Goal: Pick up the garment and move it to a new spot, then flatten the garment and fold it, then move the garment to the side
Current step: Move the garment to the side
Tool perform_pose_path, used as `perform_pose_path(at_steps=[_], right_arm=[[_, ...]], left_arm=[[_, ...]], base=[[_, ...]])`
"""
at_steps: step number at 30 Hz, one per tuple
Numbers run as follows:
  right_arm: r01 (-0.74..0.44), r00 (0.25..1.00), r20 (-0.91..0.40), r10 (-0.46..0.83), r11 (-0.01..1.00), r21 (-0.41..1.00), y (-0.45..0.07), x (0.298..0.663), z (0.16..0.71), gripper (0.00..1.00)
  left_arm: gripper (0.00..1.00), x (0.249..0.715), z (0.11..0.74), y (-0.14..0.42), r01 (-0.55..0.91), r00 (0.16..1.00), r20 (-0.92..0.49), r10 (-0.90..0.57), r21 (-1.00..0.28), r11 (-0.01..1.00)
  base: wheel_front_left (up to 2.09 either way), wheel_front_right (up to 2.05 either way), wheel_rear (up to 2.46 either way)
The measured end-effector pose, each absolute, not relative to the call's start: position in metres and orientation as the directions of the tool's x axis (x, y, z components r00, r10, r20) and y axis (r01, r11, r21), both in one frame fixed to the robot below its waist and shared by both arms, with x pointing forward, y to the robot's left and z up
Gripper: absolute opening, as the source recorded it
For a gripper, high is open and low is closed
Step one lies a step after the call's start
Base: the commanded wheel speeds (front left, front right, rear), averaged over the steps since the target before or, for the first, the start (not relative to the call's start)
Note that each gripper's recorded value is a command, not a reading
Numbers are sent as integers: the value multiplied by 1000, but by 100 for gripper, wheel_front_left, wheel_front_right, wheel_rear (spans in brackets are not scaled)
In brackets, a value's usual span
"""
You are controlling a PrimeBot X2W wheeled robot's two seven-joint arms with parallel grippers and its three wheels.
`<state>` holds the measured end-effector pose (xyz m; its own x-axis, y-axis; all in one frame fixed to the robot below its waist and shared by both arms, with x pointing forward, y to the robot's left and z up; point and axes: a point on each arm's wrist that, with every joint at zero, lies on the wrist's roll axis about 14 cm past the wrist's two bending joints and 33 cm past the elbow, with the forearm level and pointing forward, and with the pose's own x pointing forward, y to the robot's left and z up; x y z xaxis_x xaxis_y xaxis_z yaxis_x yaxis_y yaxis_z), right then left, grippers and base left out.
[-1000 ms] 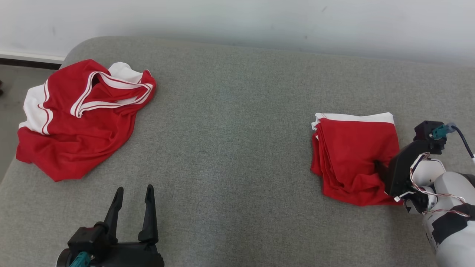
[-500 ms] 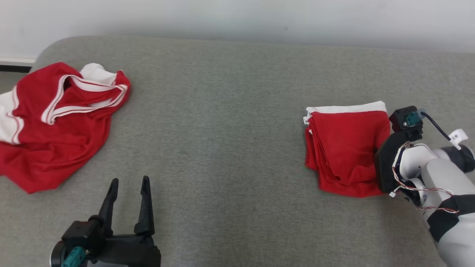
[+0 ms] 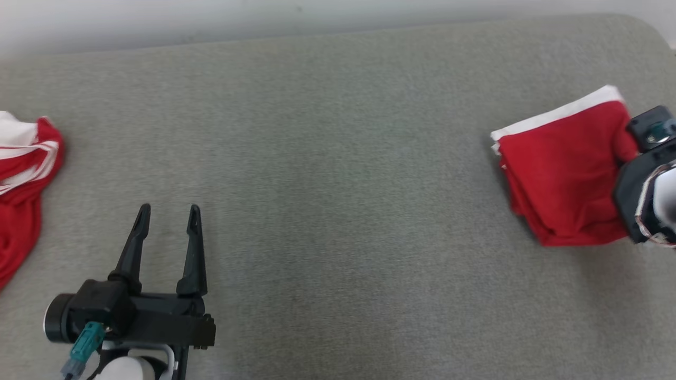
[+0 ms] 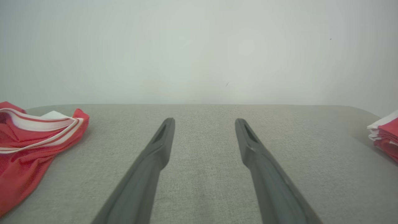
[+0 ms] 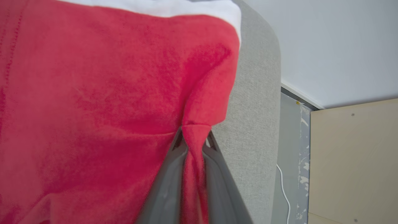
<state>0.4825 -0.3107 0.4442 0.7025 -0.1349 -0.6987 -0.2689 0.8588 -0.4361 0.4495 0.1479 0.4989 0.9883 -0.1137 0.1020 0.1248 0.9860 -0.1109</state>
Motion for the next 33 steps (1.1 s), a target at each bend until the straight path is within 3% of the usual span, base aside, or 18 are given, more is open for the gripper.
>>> perform_pose_path(at_steps=[9,20,25,28,29,33], right_arm=[[-158,747,-607,-271,815,-558,-388,476,453,0],[-79,750,-545,-375,767,-637,-435,472,451,0],[-68,771,-520,-367,765,-641,-432,475,451,0],[-61,756,-528,-387,761,-646,-435,472,448,62],[-64,750,-532,-392,758,-649,-436,471,447,100],[-47,770,-509,-384,763,-645,-431,472,452,100]], left_arm=[[100,484,498,102,264,957,148,-248,-99,960],[100,503,475,73,341,936,136,-324,-125,932],[100,503,473,74,340,937,132,-324,-126,932],[100,502,475,76,337,938,134,-321,-124,933],[100,502,476,78,332,939,135,-316,-122,935],[100,500,483,83,319,943,144,-301,-117,941]], base=[[0,0,0],[0,0,0],[0,0,0],[0,0,0],[0,0,0],[0,0,0]])
